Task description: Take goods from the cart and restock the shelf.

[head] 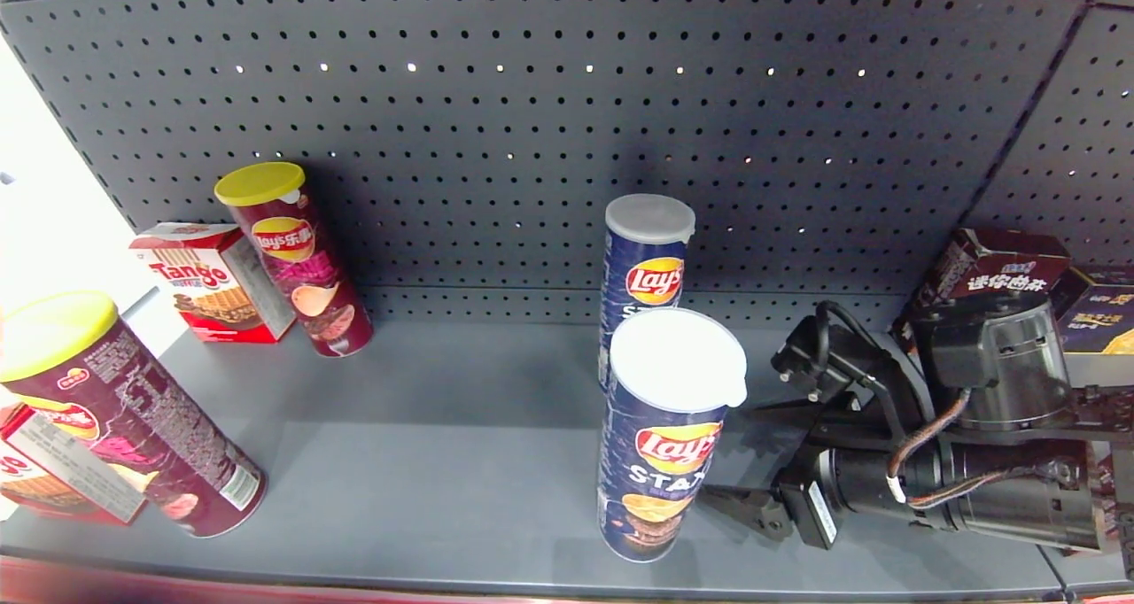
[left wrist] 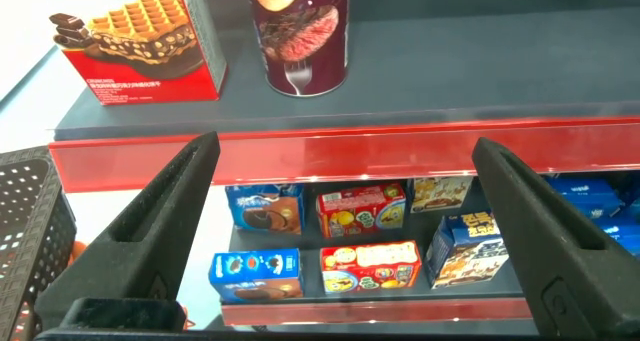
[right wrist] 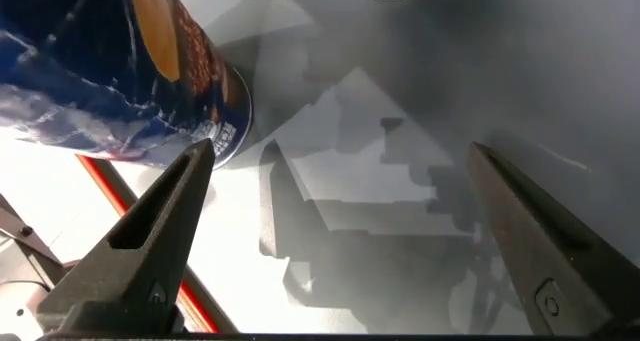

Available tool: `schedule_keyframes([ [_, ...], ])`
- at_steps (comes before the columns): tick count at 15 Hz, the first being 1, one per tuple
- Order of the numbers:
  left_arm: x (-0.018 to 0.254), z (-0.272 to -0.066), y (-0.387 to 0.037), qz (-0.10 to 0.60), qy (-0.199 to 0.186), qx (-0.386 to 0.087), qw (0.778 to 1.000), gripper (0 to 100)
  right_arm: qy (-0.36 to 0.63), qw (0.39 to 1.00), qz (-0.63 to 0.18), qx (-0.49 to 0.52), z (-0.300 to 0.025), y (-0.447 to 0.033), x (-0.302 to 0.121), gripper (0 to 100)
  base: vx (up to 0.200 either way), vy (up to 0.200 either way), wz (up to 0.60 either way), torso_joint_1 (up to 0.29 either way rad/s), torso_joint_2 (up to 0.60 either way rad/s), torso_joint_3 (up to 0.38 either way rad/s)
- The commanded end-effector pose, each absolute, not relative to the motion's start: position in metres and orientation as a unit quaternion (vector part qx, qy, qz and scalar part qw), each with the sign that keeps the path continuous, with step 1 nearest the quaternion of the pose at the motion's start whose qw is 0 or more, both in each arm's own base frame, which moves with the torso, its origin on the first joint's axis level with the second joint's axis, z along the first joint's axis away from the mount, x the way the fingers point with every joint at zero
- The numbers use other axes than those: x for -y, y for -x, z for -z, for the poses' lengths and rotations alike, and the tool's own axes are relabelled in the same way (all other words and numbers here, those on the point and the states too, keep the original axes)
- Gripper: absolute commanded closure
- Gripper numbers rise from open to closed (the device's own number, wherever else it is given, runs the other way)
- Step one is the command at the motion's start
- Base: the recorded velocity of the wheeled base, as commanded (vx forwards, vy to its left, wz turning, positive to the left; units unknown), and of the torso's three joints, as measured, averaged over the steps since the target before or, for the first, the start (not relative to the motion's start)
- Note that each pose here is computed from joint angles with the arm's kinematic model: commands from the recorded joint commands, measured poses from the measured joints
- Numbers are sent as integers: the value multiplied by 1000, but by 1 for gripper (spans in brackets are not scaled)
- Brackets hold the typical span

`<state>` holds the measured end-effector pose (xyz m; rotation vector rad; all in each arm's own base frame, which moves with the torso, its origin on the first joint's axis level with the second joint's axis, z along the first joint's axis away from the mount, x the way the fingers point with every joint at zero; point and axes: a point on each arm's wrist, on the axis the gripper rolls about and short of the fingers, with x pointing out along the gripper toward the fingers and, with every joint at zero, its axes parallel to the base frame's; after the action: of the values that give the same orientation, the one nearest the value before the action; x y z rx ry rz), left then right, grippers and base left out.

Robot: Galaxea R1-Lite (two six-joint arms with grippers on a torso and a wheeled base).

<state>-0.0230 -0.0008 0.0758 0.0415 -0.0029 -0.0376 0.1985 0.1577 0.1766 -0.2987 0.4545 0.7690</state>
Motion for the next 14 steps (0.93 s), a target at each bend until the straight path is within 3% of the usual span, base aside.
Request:
schedule_keyframes([
  [1,1,-76,23,18,-21,1,1000,0,145,890,-371,-221,-175,-200,-160,0,0,0,0,0,0,0],
  [10,1,-76,23,18,-21,1,1000,0,141,893,-370,-216,-179,-203,-160,0,0,0,0,0,0,0],
  [14,1,-76,23,18,-21,1,1000,0,115,924,-329,-159,-212,-201,-131,0,0,0,0,0,0,0],
])
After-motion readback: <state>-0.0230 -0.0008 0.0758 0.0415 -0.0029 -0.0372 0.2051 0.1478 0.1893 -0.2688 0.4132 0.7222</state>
